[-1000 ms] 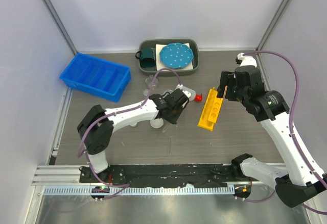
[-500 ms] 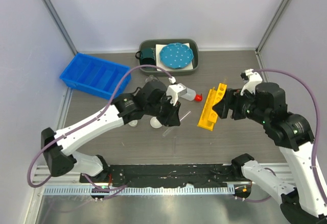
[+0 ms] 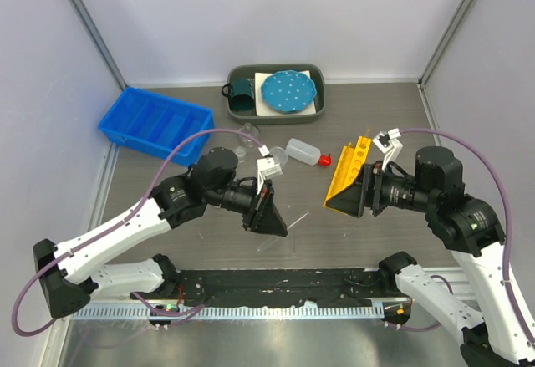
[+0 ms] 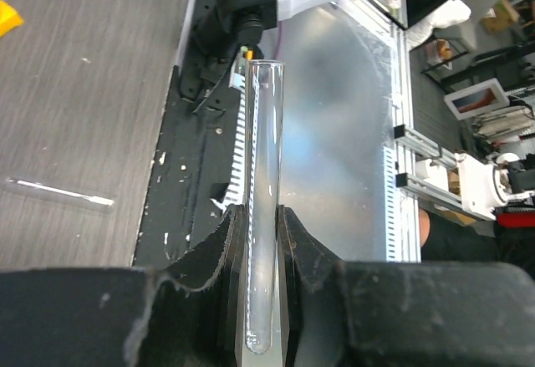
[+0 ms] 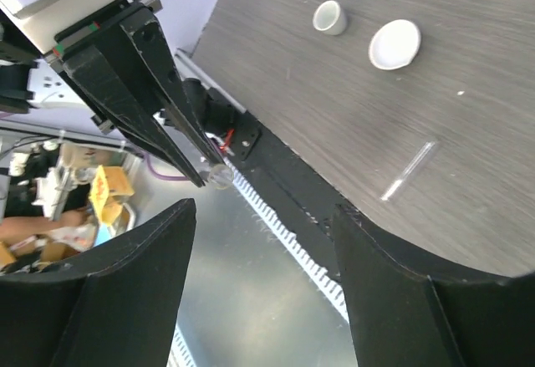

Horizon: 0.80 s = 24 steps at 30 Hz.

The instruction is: Organize the chemistry lab equipment

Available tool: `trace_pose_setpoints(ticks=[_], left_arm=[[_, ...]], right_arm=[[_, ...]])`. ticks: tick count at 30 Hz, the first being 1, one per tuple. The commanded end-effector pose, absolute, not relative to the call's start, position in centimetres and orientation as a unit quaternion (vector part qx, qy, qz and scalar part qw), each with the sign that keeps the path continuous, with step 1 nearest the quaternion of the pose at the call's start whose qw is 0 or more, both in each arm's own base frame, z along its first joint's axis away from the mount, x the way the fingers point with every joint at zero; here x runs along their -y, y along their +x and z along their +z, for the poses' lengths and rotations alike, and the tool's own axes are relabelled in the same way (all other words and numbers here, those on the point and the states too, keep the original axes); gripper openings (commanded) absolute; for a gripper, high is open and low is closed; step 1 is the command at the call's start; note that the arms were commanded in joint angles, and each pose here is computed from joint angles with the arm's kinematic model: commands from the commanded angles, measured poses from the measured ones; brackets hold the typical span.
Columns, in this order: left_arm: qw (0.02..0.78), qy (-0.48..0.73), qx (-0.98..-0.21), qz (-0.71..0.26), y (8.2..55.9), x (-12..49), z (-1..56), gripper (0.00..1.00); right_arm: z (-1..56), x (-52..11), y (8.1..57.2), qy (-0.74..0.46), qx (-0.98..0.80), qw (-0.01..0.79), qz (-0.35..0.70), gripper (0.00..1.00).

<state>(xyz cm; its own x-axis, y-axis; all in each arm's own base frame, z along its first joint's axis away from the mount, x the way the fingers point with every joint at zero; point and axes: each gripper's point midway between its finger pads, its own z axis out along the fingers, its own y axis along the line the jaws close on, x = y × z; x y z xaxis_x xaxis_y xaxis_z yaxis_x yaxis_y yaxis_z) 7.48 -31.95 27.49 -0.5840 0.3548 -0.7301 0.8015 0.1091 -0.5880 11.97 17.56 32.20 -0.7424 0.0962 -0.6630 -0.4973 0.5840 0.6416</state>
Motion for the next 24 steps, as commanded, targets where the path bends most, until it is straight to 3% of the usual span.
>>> trace_pose_setpoints(ticks=[1, 24], left_arm=[[0.213, 0.422, -0.643, -0.602, 5.7, 32.1, 30.9, 0.08], [0.195, 0.413, -0.616, -0.642, 7.8, 32.9, 31.0, 0.06]], right_arm=[[35.0, -19.6, 10.8, -0.141, -0.775, 0.328, 0.521, 0.71], [34.7, -21.9, 11.5, -0.130, -0.755, 0.299, 0.570, 0.65]])
